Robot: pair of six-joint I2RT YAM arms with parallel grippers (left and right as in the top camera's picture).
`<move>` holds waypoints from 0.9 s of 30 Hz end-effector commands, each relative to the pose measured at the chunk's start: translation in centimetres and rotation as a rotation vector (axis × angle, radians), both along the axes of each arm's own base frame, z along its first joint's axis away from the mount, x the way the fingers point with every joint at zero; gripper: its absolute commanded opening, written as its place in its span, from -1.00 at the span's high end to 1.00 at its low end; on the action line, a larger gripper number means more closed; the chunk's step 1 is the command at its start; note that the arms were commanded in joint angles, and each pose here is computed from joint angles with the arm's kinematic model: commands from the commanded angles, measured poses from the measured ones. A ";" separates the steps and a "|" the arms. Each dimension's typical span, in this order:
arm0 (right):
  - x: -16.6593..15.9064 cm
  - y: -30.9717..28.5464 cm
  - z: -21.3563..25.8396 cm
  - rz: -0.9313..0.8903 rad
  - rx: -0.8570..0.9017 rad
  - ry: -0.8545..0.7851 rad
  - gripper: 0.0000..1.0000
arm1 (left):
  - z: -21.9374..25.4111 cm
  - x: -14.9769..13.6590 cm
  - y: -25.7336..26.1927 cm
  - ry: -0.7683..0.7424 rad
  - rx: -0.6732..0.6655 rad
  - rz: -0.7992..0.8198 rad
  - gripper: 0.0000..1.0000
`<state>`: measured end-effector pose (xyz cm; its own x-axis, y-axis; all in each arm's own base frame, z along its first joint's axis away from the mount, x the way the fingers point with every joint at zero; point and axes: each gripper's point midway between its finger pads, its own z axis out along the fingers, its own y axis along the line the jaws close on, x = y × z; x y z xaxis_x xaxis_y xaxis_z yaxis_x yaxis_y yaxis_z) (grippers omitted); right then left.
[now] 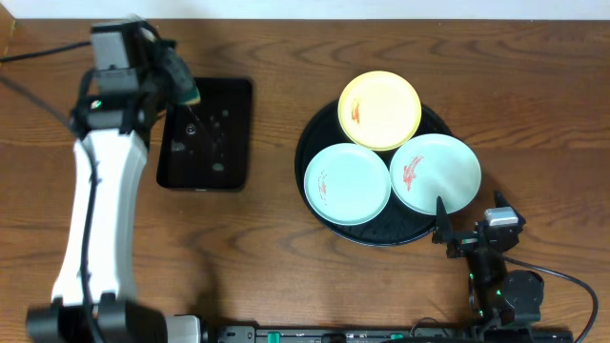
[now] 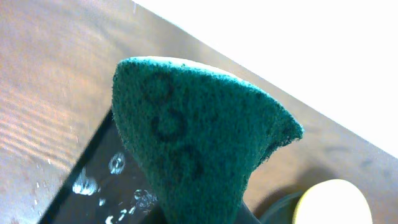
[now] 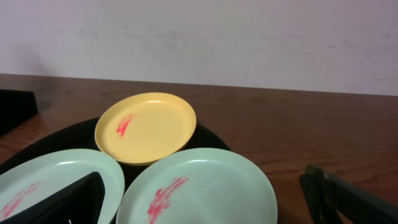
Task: Clean dirty plates on tray and stack at the side
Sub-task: 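Lift the sponge with the left gripper and hold it above the tray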
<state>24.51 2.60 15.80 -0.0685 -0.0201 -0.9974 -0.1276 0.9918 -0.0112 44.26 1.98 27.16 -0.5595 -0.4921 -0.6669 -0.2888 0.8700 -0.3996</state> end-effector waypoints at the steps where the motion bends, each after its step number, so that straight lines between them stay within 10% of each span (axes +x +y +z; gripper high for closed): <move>1: 0.0 -0.1 0.0 -0.005 -0.015 -0.002 -0.98 | -2.3 0.4 1.7 0.059 0.061 0.080 0.85; 11: 0.0 -0.1 0.0 -0.005 -0.015 -0.002 -0.99 | -19.1 1.9 0.7 0.396 0.001 0.040 0.85; 27: 0.0 -0.1 0.0 -0.005 -0.015 -0.002 -0.99 | -6.1 0.6 0.1 0.110 0.098 0.047 0.85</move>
